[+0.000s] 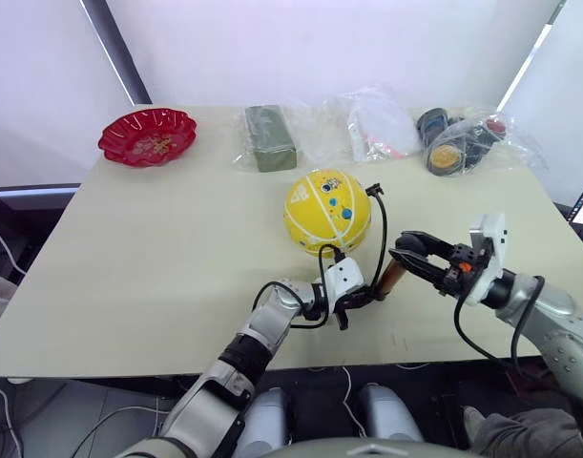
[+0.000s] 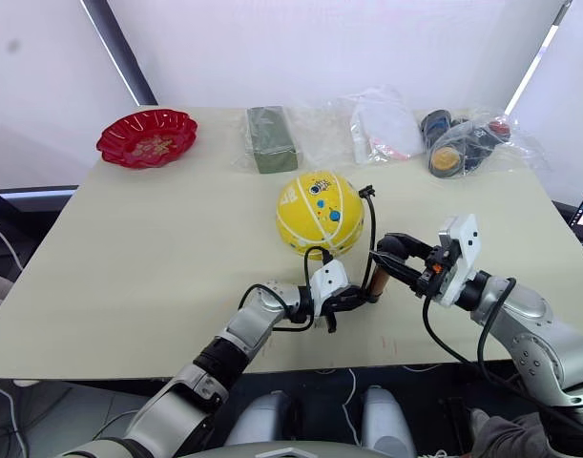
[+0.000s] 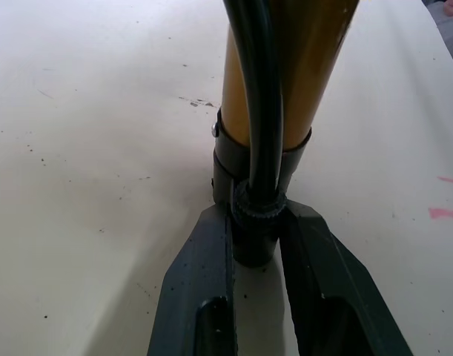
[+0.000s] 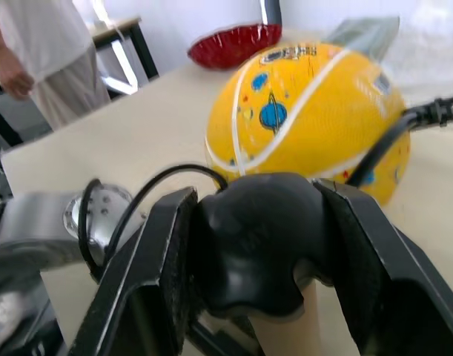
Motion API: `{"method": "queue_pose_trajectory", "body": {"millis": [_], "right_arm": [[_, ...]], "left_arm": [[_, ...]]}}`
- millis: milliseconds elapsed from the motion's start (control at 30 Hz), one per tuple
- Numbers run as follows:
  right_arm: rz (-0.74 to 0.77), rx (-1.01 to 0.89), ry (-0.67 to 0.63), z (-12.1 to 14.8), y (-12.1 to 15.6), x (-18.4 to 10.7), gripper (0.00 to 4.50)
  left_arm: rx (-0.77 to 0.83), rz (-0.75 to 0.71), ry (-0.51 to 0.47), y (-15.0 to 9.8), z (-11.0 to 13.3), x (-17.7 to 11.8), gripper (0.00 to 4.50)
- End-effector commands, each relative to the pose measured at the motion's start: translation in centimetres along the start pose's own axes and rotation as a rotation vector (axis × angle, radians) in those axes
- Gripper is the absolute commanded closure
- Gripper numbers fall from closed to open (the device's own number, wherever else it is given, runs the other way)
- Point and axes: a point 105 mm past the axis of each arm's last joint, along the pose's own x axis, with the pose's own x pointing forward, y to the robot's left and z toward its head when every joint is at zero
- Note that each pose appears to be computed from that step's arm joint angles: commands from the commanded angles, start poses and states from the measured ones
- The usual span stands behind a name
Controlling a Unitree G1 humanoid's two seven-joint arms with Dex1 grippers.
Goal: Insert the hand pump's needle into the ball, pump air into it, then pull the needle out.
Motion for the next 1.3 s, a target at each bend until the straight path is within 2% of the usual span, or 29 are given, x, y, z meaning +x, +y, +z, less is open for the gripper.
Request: {"method": "queue_pose_trajectory", "body": {"millis": [33,333,433,533,633,700,767,1033,1133,1300], "right_arm": [[-0.017,-0.007,0.020,0.9,0.0,-0.4,2.54],[0.032,-0.188,-0.166,13.0,2.5,-3.3,2.54],[0.042,-0.194,-0.163,14.7,3.2,-3.9,2.54],[0.030,-0.164,-0.110,13.6,3.0,-3.4,2.54],[0.023,-0.076,-0.034,9.7,2.4,-2.0,2.54],[0.035,0.006,-0.039,7.7,2.2,-1.2,2.54],[0.029,0.059,0.006,4.5,1.7,-0.7,2.54],[-0.042,0.141,0.137,-4.2,0.6,-0.3,2.54],[-0.063,0.141,0.141,-5.1,0.3,-0.6,2.54],[-0.082,0.063,0.035,-0.9,0.0,-0.7,2.54]], "left_arm": [[-0.080,-0.053,0.114,-1.7,-3.5,0.1,4.14],[-0.076,-0.066,0.114,-1.8,-3.5,0.3,4.14],[-0.075,-0.070,0.113,-1.7,-3.5,0.3,4.14],[-0.075,-0.073,0.112,-1.8,-3.5,0.3,4.14],[-0.075,-0.073,0.111,-1.8,-3.5,0.4,4.14],[-0.075,-0.071,0.111,-1.8,-3.5,0.4,4.14],[-0.075,-0.068,0.111,-1.8,-3.4,0.4,4.14],[-0.086,-0.051,0.108,-1.8,-3.5,0.3,4.14],[-0.086,-0.051,0.108,-1.8,-3.5,0.4,4.14],[-0.074,-0.063,0.109,-1.8,-3.4,0.7,4.14]]}}
